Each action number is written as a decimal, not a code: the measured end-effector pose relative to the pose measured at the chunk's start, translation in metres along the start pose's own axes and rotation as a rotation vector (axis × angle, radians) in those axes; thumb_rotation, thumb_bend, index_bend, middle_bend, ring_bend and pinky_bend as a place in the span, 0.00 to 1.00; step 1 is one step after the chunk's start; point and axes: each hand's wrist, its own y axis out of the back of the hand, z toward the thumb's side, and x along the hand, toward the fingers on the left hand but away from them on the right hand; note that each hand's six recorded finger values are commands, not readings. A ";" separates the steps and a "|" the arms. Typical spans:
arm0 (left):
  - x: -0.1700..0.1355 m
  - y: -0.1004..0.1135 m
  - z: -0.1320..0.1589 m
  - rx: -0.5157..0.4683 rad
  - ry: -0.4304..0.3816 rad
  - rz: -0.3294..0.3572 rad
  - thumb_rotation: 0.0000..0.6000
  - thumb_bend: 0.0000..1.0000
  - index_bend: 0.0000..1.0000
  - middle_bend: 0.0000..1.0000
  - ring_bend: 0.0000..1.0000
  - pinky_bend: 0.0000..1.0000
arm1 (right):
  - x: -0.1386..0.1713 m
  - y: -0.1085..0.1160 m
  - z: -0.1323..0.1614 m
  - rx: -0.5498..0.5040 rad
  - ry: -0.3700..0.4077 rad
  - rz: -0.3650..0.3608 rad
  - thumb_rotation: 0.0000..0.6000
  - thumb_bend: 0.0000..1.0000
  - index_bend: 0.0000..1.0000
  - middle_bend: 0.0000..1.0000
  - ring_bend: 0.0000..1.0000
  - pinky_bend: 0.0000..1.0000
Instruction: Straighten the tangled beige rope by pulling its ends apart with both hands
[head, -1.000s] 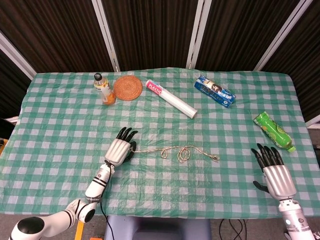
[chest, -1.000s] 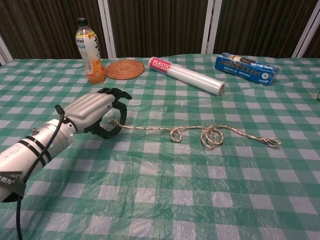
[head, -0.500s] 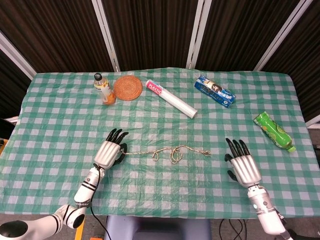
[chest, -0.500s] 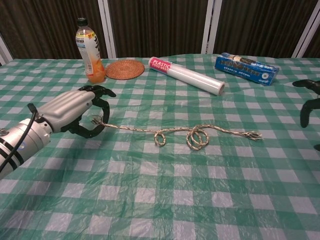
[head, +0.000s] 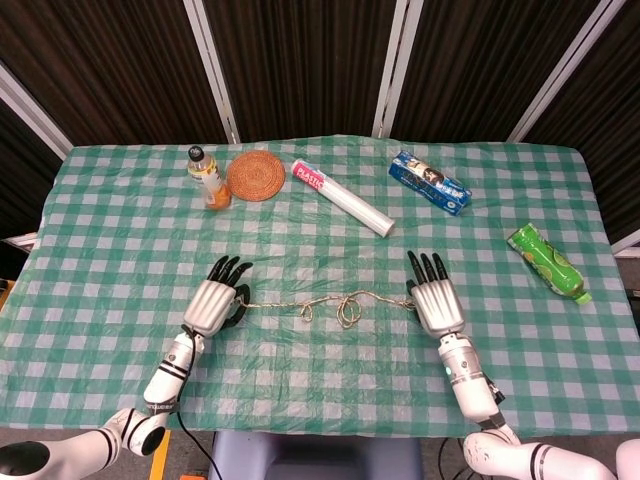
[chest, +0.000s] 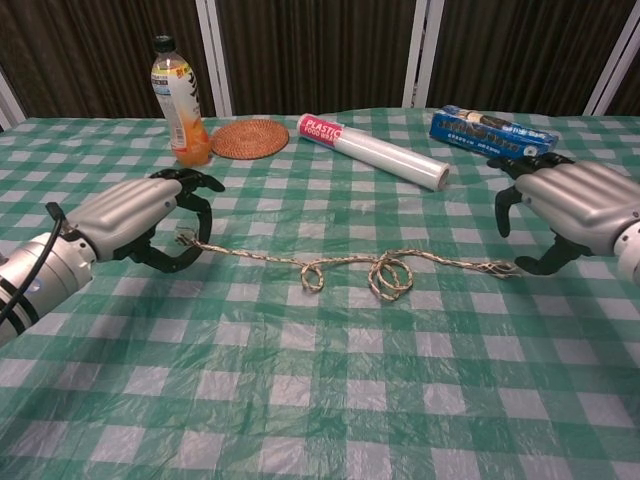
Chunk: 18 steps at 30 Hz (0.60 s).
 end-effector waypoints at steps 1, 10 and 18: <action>0.000 0.000 -0.001 -0.003 0.001 0.000 1.00 0.46 0.61 0.12 0.00 0.03 | -0.003 -0.001 0.001 0.005 -0.002 0.004 1.00 0.37 0.58 0.00 0.00 0.00; 0.002 0.000 -0.005 -0.004 0.007 -0.006 1.00 0.46 0.61 0.12 0.00 0.03 | -0.019 -0.015 0.010 0.044 -0.010 0.056 1.00 0.39 0.59 0.00 0.00 0.00; 0.002 -0.001 -0.005 -0.001 0.006 -0.007 1.00 0.46 0.61 0.12 0.00 0.03 | -0.025 -0.021 0.021 0.036 0.007 0.090 1.00 0.43 0.60 0.00 0.00 0.00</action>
